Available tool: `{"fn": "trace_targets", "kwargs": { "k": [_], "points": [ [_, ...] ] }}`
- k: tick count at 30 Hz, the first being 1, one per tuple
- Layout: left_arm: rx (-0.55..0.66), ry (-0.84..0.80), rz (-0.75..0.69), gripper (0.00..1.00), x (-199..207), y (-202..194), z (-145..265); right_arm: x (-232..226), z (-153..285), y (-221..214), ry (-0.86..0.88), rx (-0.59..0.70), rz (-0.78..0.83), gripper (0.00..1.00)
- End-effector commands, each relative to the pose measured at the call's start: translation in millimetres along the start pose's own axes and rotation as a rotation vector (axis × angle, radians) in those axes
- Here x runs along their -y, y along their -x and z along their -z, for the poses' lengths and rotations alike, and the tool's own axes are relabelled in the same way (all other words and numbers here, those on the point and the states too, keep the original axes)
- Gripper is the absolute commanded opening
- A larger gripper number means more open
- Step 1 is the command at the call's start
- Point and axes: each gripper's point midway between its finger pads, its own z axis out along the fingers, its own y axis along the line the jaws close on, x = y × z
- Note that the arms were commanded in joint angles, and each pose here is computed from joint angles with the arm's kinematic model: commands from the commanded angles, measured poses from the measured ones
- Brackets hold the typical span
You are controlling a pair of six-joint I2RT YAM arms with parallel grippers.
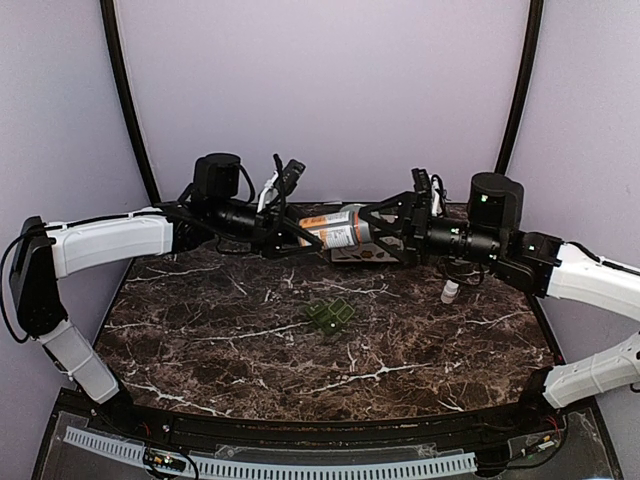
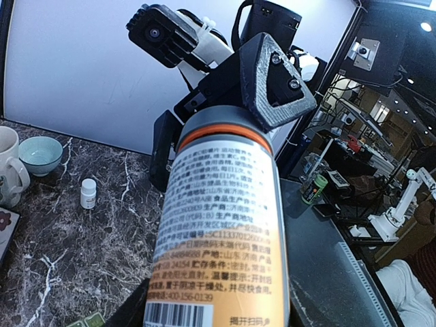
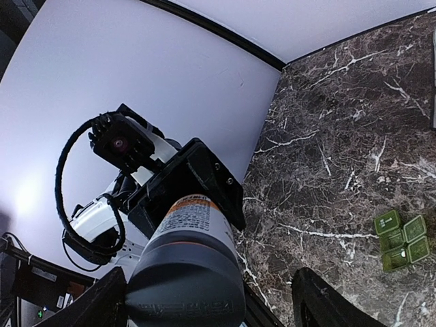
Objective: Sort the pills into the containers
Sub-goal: Unscrew the lid of the pill bottle.
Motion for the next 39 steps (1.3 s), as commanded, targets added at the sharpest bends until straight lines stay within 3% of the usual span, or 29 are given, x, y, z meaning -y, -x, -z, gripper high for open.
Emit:
{"fn": "trace_targets", "kwargs": {
  "k": [1,13,21,25,29,34,39],
  "points": [
    [0.025,-0.023,-0.084,0.00,14.0,22.6,1.9,-8.1,-3.4,1.1,0.043,-0.005,0.009,0.82],
    [0.004,-0.023,-0.075,0.00,11.3,17.5,-2.8,-8.2,-7.2,1.1,0.028,-0.019,0.048,0.74],
    [-0.001,-0.020,-0.072,0.00,9.7,15.2,-4.6,-2.5,-7.9,0.1,-0.018,-0.037,0.083,0.52],
    [-0.001,-0.026,-0.068,0.00,11.0,16.7,-4.6,-0.8,-6.9,-1.6,-0.033,-0.053,0.129,0.30],
    [0.002,-0.056,-0.053,0.00,17.5,22.5,-4.3,-9.9,-8.2,-9.9,0.012,-0.117,0.322,0.12],
    [0.001,-0.126,-0.015,0.00,33.4,33.6,-2.0,-32.2,1.8,-31.0,0.162,-0.202,0.653,0.09],
    [-0.010,-0.193,0.019,0.00,47.8,41.2,0.6,-19.7,6.0,-33.7,0.088,-0.195,0.931,0.09]
  ]
}}
